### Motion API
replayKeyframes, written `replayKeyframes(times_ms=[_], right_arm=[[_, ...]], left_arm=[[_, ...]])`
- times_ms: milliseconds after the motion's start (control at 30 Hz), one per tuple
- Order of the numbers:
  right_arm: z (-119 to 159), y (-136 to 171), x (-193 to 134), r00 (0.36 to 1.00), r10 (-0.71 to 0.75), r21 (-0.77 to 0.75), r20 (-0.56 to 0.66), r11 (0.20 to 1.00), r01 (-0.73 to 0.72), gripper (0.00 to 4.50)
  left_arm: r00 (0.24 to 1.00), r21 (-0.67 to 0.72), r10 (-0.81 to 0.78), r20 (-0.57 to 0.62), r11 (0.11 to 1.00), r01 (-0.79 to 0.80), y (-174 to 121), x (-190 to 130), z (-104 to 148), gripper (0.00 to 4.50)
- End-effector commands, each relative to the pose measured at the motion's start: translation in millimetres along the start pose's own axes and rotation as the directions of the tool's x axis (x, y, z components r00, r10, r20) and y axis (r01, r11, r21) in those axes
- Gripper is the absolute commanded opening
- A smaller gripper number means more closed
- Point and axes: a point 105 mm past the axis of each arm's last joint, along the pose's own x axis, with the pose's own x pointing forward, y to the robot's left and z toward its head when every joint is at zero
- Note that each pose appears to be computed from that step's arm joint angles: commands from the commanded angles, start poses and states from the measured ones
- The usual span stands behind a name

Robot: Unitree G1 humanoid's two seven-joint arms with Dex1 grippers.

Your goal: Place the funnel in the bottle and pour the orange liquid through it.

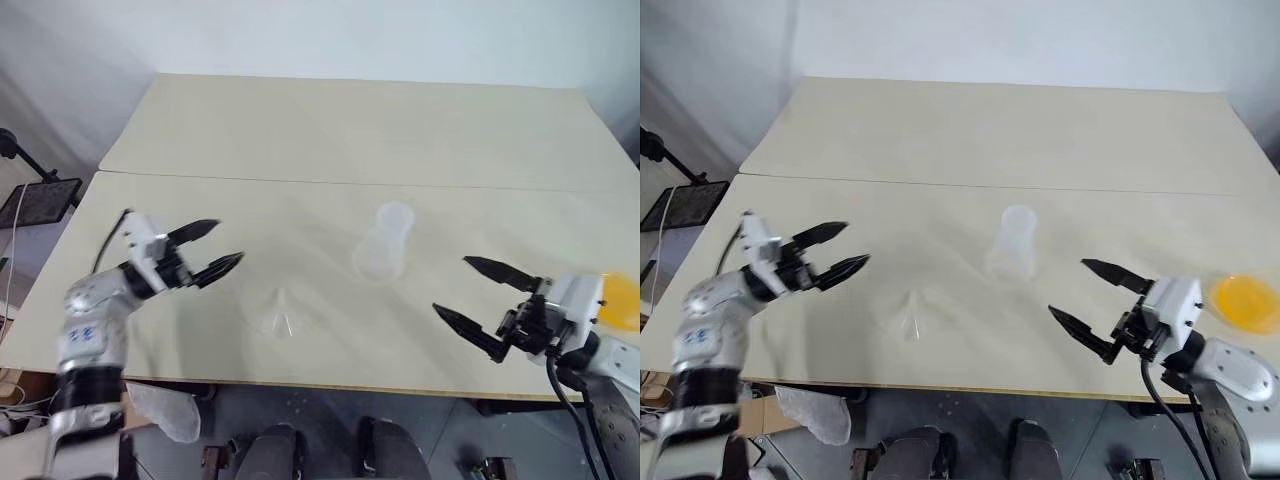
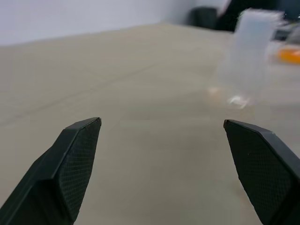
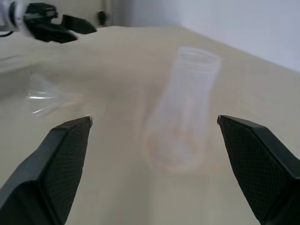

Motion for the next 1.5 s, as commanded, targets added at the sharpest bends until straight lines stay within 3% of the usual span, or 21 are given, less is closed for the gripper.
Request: replayKeyframes(times_ms=[33, 233, 400, 533, 633, 767, 1133, 1233, 1500], right_arm=[[4, 4, 10, 0.993, 0.117, -0.015, 0.023, 0.993, -0.117, 4.50], [3, 9, 19, 0.977, 0.212, -0.001, 0.032, 0.977, -0.212, 4.50], [3, 4, 22, 0.972, 0.232, 0.001, 0.025, 0.973, -0.232, 4.50], [0, -1, 19, 0.974, 0.228, 0.004, 0.001, 0.974, -0.228, 4.50], [-5, -2, 6, 0.981, 0.189, 0.019, -0.049, 0.982, -0.188, 4.50], [-5, 3, -2, 0.985, 0.153, 0.034, -0.075, 0.988, -0.151, 4.50], [2, 9, -13, 0.992, 0.077, 0.023, -0.103, 0.997, -0.075, 4.50], [3, 9, -14, 0.994, 0.046, 0.012, -0.101, 0.999, -0.045, 4.50], [3, 9, -15, 0.995, -0.015, -0.014, -0.098, 1.000, 0.014, 4.50]], left_arm=[[0.992, 0.027, 0.127, -0.008, 0.992, -0.127, 3, -44, 11, 4.46], [0.965, -0.024, 0.235, -0.117, 0.971, -0.239, -28, -97, -3, 4.46], [0.965, -0.052, 0.224, -0.137, 0.971, -0.233, -48, -100, 0, 4.46], [0.984, -0.092, 0.097, -0.150, 0.989, -0.112, -73, -81, 2, 4.46], [0.990, -0.105, -0.040, -0.132, 0.994, 0.026, -102, -46, 4, 4.46], [0.985, -0.116, -0.112, -0.134, 0.989, 0.097, -123, -12, -5, 4.46], [0.983, -0.093, -0.069, -0.168, 0.994, 0.054, -109, 25, -34, 4.46], [0.982, -0.094, -0.081, -0.172, 0.993, 0.065, -104, 30, -38, 3.86], [0.984, -0.102, -0.123, -0.127, 0.989, 0.111, -102, 42, -35, 1.20]])
